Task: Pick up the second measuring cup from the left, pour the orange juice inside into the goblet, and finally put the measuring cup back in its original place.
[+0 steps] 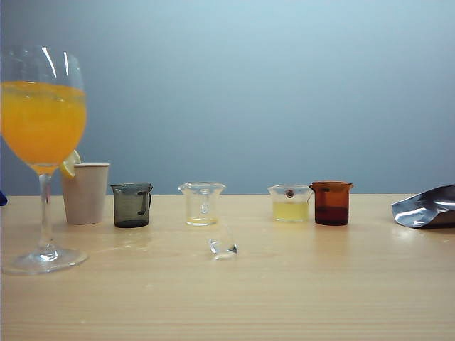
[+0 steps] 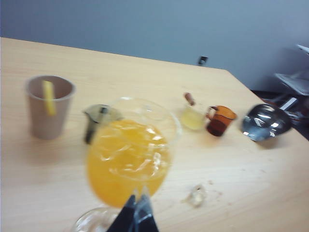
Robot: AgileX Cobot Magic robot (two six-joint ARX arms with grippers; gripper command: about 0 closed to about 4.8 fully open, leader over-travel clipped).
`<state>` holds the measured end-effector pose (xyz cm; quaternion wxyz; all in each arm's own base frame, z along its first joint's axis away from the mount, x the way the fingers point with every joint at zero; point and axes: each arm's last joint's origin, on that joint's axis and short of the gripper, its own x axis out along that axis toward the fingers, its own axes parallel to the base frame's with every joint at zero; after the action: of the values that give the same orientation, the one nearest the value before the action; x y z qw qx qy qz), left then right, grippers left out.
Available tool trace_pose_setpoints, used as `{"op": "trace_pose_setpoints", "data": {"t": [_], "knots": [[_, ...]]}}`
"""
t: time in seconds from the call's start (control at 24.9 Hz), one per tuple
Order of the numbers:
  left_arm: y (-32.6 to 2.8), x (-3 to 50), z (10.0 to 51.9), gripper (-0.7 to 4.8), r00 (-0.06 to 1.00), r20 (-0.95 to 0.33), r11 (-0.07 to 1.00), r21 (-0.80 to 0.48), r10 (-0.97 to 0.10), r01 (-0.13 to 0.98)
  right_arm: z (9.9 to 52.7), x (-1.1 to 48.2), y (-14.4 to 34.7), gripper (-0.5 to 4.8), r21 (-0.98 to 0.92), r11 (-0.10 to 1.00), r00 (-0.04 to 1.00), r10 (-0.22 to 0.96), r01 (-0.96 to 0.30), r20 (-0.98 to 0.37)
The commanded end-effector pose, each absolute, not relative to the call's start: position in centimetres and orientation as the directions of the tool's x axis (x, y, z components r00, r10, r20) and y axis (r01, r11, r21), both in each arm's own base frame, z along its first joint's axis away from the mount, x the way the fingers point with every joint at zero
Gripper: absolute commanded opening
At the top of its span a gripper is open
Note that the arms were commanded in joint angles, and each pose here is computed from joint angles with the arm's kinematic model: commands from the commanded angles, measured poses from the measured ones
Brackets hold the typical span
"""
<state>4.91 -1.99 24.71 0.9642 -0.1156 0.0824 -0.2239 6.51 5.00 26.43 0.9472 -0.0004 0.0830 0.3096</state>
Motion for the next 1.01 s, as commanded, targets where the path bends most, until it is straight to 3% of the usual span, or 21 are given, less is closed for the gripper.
{"op": "trace_pose_setpoints", "data": {"t": [0.04,0.36,0.6,1.01], "knots": [[-2.3,6.0,23.5,-0.06,0.899,-0.050,0.877,-0.249,-0.434,0.410,25.1,5.8,4.3,-0.06,0.084,0.820,0.816,0.573,-0.567,-0.083],[-2.9,8.2,19.0,-0.06,0.903,-0.076,0.885,-0.251,-0.422,0.392,21.4,6.1,4.6,-0.06,0.124,0.822,0.814,0.568,-0.555,-0.122],[-2.9,9.2,16.7,-0.06,0.937,-0.019,0.910,-0.243,-0.349,0.335,18.7,6.9,5.1,-0.06,0.120,0.833,0.820,0.554,-0.541,-0.148],[-3.0,9.2,15.4,-0.05,0.924,-0.125,0.914,-0.246,-0.361,0.324,14.7,7.8,5.8,-0.06,0.180,0.844,0.827,0.533,-0.506,-0.176]]}}
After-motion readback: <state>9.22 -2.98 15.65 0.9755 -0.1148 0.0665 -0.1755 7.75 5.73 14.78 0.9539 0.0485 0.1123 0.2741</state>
